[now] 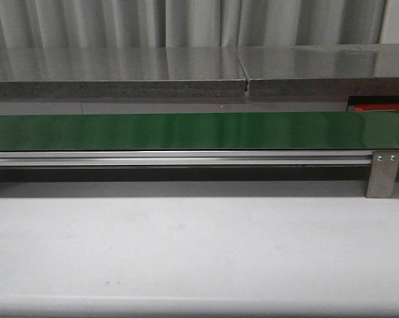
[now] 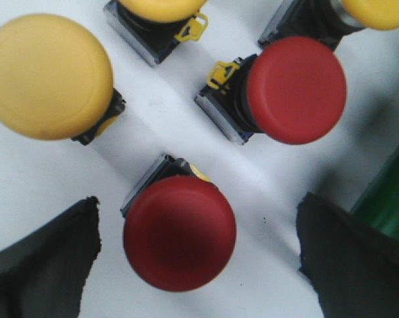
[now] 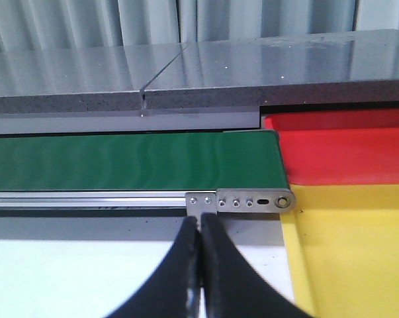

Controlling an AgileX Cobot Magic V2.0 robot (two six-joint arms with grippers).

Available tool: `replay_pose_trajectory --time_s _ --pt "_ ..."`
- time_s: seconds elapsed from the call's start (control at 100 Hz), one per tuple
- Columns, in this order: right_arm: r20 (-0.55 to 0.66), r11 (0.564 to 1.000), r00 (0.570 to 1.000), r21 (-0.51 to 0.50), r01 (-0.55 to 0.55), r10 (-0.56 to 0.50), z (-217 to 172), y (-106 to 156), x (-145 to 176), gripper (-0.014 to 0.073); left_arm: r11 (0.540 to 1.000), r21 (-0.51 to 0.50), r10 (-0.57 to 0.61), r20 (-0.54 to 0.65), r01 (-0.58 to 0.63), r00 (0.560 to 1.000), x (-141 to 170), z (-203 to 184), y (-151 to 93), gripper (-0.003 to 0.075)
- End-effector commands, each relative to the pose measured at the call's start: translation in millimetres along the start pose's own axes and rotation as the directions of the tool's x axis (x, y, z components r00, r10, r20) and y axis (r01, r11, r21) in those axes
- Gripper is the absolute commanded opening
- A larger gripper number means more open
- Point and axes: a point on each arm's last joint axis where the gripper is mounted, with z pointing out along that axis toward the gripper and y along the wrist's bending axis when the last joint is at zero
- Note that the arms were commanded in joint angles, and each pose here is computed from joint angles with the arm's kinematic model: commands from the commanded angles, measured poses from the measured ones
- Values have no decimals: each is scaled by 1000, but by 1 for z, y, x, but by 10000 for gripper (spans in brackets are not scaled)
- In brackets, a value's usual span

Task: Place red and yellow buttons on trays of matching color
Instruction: 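Grasp a red button with the left gripper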

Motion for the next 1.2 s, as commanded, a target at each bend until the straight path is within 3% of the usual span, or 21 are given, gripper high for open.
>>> replay_pose_trajectory --time_s 0.0,0.24,0.64,0.83,0.96,1.19 --pt "122 1000 993 -15 7 -5 -3 2 -15 -66 1000 15 -16 106 14 994 -14 -20 -4 564" --pt "122 1000 993 -15 7 -5 -3 2 -15 -66 1000 12 -18 116 16 993 -15 -15 -3 529" --pt "122 1000 993 -15 7 -5 -3 2 -15 -66 1000 12 -18 115 16 993 -15 -15 -3 129" --pt "122 1000 993 -15 7 -5 -3 2 -15 -66 1000 18 -8 94 7 996 -12 -27 -5 -16" --pt "122 1000 993 -15 7 -5 -3 2 -15 -66 1000 28 5 111 -8 994 -10 -50 -10 -19" --pt "122 1000 993 -15 7 -5 -3 2 -15 -66 995 48 73 282 -90 957 -8 -112 -32 -19"
